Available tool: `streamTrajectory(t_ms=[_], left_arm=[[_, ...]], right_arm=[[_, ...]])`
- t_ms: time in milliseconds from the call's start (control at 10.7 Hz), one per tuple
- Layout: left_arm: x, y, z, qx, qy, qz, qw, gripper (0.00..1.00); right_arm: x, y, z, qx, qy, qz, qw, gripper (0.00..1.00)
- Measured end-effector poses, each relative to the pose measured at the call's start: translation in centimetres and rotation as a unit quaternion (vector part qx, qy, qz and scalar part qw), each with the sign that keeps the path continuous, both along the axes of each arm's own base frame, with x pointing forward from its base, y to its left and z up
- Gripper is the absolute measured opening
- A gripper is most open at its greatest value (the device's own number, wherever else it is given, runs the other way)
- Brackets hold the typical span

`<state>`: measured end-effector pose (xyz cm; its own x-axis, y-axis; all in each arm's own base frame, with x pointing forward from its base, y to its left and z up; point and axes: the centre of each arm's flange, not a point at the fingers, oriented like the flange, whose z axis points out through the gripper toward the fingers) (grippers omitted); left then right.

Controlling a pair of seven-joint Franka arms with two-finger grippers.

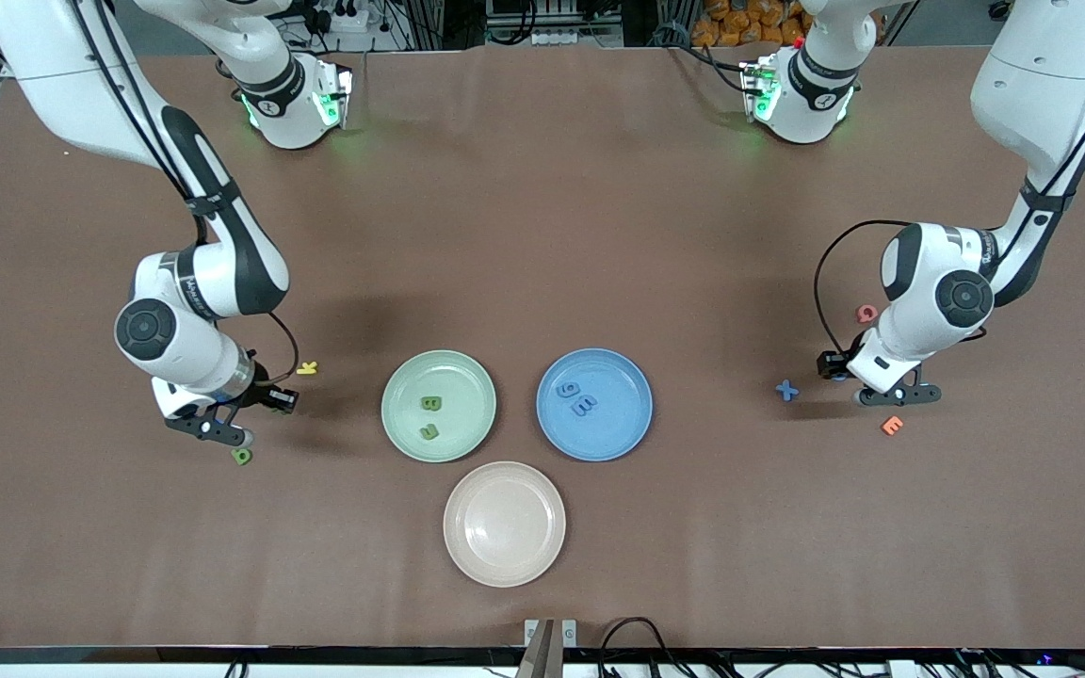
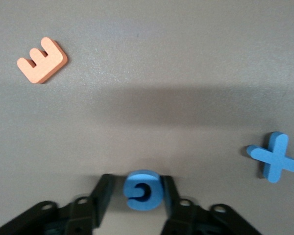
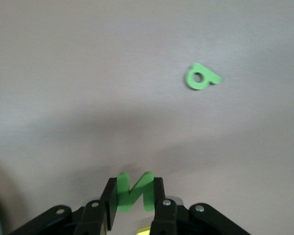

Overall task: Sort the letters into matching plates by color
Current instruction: 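Grasp the blue c with the left gripper while the right gripper carries N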

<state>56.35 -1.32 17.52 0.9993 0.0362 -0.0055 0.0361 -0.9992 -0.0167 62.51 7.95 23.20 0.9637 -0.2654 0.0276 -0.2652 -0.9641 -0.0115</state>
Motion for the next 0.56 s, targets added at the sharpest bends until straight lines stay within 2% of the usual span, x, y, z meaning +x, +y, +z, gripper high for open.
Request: streamTrajectory(t_ms=[186, 559], left_arm=[[0.1, -0.3, 0.3, 0.0, 0.001, 0.005, 1.0, 0.35], [0.7, -1.1, 1.0, 0.0, -0.007, 0.019, 1.0, 0.35]], right_arm=[[0.7, 3.4, 1.5, 0.03, -0.009, -0.006, 0.999, 0.33], [1.2, 10.3, 4.1, 0.078, -0.024, 0.002, 0.997, 0.33]])
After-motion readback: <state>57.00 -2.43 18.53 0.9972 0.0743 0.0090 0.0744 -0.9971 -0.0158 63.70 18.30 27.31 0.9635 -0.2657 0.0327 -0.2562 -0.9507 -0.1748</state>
